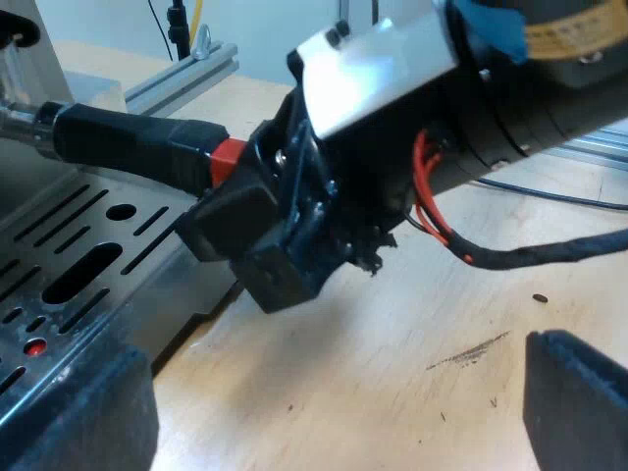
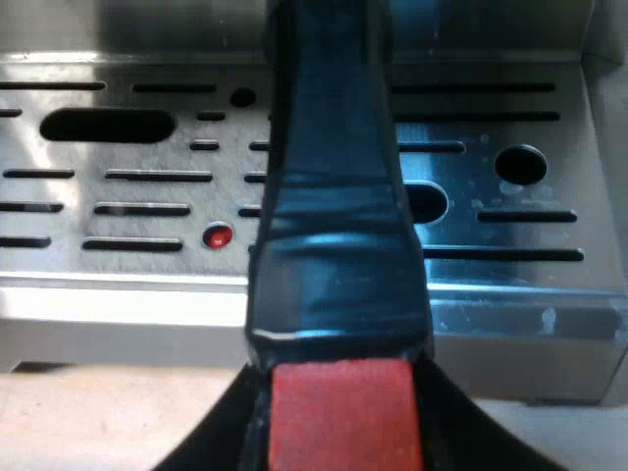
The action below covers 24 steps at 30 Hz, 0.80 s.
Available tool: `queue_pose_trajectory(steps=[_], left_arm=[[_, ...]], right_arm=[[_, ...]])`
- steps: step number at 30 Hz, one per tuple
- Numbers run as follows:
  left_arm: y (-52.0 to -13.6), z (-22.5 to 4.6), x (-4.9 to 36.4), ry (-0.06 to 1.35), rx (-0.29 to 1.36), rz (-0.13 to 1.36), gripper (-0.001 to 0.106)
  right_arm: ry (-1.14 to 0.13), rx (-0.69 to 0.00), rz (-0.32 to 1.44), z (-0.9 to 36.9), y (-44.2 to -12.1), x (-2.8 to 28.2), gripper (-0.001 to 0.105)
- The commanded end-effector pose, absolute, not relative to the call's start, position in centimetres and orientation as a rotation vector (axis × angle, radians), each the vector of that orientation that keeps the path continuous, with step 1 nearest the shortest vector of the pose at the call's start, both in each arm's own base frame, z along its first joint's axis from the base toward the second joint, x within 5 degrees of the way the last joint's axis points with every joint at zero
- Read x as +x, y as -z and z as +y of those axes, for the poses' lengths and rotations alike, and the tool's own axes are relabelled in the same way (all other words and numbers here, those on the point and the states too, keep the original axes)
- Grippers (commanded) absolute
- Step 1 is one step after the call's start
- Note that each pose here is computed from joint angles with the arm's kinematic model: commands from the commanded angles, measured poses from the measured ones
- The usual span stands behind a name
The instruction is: Grind coffee beans and then tamp
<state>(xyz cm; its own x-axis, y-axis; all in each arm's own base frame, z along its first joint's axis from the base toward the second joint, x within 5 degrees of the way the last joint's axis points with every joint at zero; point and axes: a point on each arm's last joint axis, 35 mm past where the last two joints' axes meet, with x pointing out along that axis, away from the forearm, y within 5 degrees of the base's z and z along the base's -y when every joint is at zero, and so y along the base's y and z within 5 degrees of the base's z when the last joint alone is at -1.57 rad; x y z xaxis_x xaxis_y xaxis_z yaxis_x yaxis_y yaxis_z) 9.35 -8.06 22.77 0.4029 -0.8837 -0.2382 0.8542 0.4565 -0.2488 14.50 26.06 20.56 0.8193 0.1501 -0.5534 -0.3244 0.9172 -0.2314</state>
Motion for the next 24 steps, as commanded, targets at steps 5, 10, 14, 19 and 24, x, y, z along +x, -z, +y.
queue_pose_trajectory(steps=[5,10,14,19,24], left_arm=[[-23.0,-8.1,9.3,1.117,-0.104,0.353,0.077],[-23.1,-8.2,9.3,1.116,-0.103,0.343,0.077],[-23.1,-8.2,9.4,1.115,-0.103,0.336,0.077],[-23.4,-8.1,9.2,1.116,-0.122,0.327,0.077],[-24.5,-7.5,8.3,1.119,-0.125,0.296,0.077]], right_arm=[[-0.291,-0.338,0.496,26.9,-21.4,12.5,0.000],[-0.283,-0.327,0.526,26.7,-21.1,11.9,0.000],[-0.289,-0.371,0.556,26.5,-20.8,11.3,0.000],[-0.292,-0.356,0.587,26.3,-20.6,10.0,0.000],[-0.284,-0.369,0.610,24.9,-21.2,9.6,0.000]])
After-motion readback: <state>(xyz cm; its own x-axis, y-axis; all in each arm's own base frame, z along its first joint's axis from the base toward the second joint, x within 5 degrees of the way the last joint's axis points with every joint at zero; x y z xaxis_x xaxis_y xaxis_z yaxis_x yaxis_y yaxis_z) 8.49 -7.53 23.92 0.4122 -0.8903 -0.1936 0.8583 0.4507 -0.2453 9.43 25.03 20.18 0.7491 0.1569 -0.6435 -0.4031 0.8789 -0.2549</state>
